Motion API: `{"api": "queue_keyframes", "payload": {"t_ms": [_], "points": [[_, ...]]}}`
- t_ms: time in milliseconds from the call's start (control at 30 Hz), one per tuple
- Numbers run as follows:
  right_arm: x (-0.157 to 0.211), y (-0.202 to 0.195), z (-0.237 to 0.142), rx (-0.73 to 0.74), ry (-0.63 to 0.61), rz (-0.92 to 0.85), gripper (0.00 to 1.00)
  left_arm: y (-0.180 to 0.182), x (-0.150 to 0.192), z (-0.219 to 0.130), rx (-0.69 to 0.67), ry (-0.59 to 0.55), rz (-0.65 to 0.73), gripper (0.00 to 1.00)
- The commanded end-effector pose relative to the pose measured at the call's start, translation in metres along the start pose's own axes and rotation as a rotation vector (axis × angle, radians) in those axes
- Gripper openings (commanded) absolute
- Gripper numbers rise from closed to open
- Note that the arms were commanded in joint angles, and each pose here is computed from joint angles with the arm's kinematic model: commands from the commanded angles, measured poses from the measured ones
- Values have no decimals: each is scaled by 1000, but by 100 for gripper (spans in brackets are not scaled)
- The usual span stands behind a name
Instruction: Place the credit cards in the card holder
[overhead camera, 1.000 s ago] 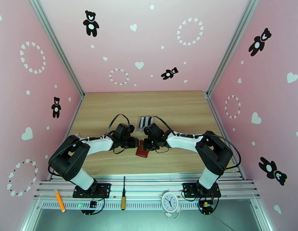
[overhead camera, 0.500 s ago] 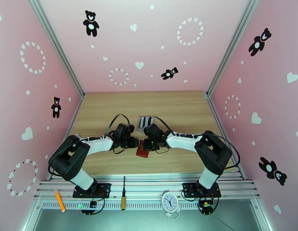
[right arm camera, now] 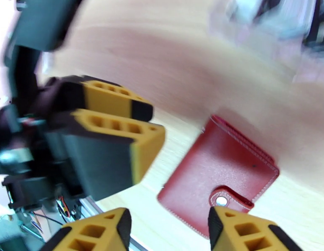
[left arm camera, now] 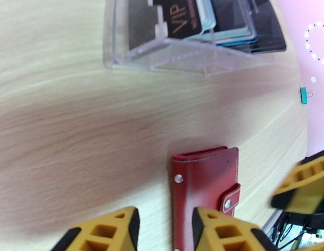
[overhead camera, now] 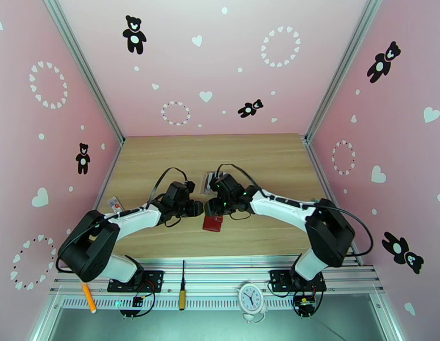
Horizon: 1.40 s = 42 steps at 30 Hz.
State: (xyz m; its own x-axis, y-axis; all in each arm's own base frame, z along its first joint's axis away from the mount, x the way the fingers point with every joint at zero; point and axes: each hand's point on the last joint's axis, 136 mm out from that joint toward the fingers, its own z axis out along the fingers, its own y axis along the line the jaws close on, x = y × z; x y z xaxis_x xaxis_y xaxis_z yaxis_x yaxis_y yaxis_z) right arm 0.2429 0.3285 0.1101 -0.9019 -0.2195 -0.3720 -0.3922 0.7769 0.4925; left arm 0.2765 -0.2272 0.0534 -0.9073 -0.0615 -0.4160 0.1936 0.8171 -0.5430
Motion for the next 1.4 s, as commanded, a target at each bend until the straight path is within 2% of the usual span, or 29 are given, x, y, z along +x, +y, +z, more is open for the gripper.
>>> {"api": "queue_keyframes", "payload": {"t_ms": [0,167,267,300,333,633,733,1000,1200,1300,1367], "points": [[-10,-16,-29,88,-37,-32,57,9,-8,-9,-43,-49,10,52],[-33,-57,-76,189,-148,1,75,8,-25,-26,-57,-102,-1,75],[-45,-82,-102,235,-207,28,79,8,-39,-41,-71,-144,4,89],[-49,-90,-108,250,-225,37,80,8,-43,-45,-79,-155,2,96],[-52,-98,-115,267,-241,48,81,9,-48,-50,-85,-169,-4,98],[-74,-164,-165,473,-406,99,85,28,-96,-89,-174,-371,-74,98],[-75,-186,-176,510,-421,142,85,40,-109,-103,-259,-439,-78,98],[-68,-232,-215,686,-576,183,86,72,-132,-129,-445,-544,-96,98],[-63,-247,-217,748,-607,143,86,74,-147,-138,-498,-619,37,98],[-61,-251,-212,758,-602,99,86,72,-151,-150,-501,-736,137,98],[-60,-252,-208,750,-616,82,86,75,-151,-157,-533,-773,181,98]]}}
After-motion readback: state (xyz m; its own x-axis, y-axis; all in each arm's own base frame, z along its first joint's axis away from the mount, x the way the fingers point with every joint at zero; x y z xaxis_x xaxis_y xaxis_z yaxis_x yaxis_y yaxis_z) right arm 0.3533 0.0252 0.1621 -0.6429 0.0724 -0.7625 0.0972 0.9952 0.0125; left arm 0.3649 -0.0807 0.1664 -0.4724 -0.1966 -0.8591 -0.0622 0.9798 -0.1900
